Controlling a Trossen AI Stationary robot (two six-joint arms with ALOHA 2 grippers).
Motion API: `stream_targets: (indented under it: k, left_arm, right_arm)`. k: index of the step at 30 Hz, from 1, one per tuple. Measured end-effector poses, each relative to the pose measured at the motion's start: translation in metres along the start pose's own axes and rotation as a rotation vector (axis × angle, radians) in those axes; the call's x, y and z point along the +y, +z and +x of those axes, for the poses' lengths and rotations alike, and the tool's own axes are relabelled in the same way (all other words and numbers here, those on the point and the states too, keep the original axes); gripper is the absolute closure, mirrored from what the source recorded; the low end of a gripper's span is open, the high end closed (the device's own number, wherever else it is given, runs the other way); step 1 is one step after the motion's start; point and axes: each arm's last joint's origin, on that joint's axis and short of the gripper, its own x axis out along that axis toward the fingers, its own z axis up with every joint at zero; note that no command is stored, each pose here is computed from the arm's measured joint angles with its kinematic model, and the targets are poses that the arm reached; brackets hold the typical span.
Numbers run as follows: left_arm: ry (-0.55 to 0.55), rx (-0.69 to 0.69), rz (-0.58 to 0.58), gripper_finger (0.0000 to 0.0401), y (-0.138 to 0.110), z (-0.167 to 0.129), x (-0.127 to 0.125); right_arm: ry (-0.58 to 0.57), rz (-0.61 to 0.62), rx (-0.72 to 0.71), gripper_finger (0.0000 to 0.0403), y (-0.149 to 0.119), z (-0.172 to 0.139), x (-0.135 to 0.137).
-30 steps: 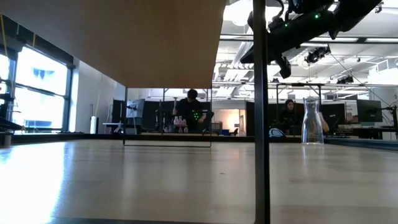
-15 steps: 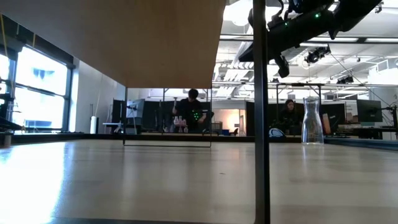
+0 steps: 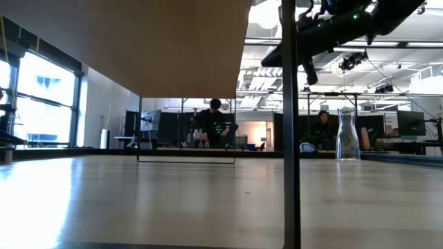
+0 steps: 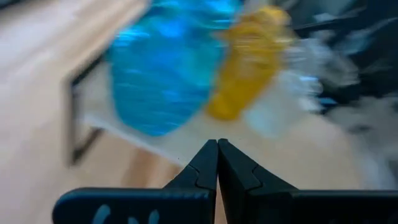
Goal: Sort vases onto shelf
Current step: Put the blue vase on the shelf to align with the other blue vases
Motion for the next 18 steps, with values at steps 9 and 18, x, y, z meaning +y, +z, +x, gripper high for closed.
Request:
stream_targets:
  k: [9,18]
  left_arm:
    - [-0.116,0.011,-0.040,0.0401,-0.001,0.000,-0.013]
    - [-0.021,0.055,0.011,0.0401,0.004,0.032,-0.016]
  right_arm:
    - [0.015,0.003,0.012,0.0403,0.000,0.000,0.000]
    - [0.011,-0.005,0.009,0.0402,0.000,0.000,0.000]
